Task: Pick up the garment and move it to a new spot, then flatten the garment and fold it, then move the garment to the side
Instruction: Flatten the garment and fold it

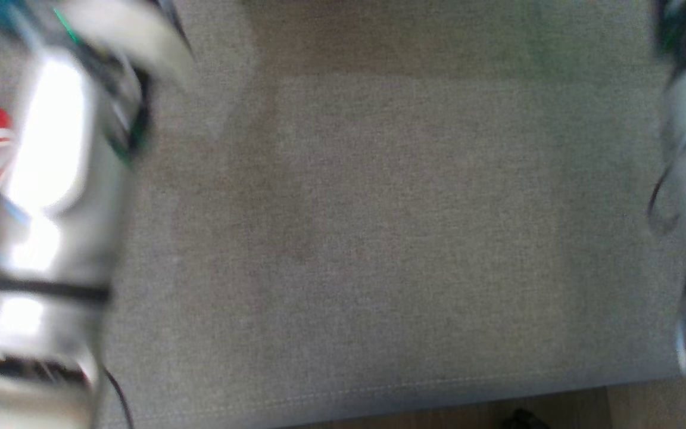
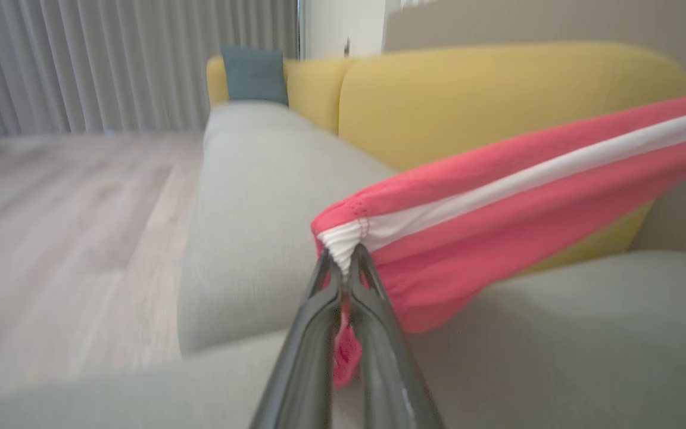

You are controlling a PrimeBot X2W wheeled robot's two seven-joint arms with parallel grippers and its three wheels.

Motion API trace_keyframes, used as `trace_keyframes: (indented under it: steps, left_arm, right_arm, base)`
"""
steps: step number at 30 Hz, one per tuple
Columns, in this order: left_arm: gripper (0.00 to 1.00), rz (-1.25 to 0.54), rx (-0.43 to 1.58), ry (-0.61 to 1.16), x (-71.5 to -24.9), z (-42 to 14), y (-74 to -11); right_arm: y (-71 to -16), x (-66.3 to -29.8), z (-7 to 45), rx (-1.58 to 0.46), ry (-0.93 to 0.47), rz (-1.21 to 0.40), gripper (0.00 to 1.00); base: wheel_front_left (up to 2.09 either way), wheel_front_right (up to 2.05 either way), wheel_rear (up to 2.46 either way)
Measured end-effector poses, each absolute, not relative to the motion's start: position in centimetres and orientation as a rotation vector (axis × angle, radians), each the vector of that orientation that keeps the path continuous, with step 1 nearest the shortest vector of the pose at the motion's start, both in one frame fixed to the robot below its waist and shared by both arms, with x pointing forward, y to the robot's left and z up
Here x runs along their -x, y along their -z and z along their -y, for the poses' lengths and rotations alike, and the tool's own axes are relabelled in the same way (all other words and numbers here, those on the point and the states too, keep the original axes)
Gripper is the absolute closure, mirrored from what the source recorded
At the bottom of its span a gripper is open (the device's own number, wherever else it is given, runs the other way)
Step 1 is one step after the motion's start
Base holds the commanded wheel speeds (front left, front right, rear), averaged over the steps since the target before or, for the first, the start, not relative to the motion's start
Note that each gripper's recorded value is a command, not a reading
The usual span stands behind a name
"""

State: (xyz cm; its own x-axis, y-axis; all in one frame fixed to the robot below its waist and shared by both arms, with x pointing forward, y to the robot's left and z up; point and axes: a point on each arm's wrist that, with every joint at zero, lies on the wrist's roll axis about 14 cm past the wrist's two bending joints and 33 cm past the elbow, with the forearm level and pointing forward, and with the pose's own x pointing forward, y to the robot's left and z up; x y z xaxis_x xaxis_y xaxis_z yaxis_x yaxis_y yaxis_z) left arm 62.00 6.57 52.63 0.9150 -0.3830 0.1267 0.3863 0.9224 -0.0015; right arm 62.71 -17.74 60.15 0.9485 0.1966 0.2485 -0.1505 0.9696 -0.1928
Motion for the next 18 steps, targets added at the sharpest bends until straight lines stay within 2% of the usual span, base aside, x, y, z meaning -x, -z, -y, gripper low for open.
trace_keyframes:
  steps: [3, 6, 11, 12, 18]
  left_arm:
    - [1.00, -0.034, 0.099, 0.376, -58.3, -6.2, -46.4]
    - [1.00, -0.125, 0.164, 0.326, -55.3, -6.7, -43.1]
    - [1.00, -0.210, 0.202, 0.309, -50.8, -6.1, -40.5]
    - [1.00, -0.244, 0.198, 0.302, -49.0, -6.3, -39.5]
    - [1.00, -0.284, 0.233, 0.238, -45.0, -8.0, -38.9]
  right_arm:
    - [-54.2, -60.0, 17.4, 0.122, -0.203, 0.137, 1.00]
    - [-50.3, -56.7, 18.0, 0.054, -0.190, 0.041, 1.00]
    - [-45.8, -51.1, 18.9, -0.039, -0.153, -0.080, 1.00]
    - [-44.6, -49.0, 18.9, -0.065, -0.149, -0.120, 1.00]
    - [-41.7, -42.6, 18.7, -0.142, -0.126, -0.220, 1.00]
  base:
    - [0.00, 0.00, 0.00]
    - [0.00, 0.00, 0.00]
    - [0.00, 0.00, 0.00]
    - [0.00, 0.00, 0.00]
    - [0.00, 0.00, 0.00]
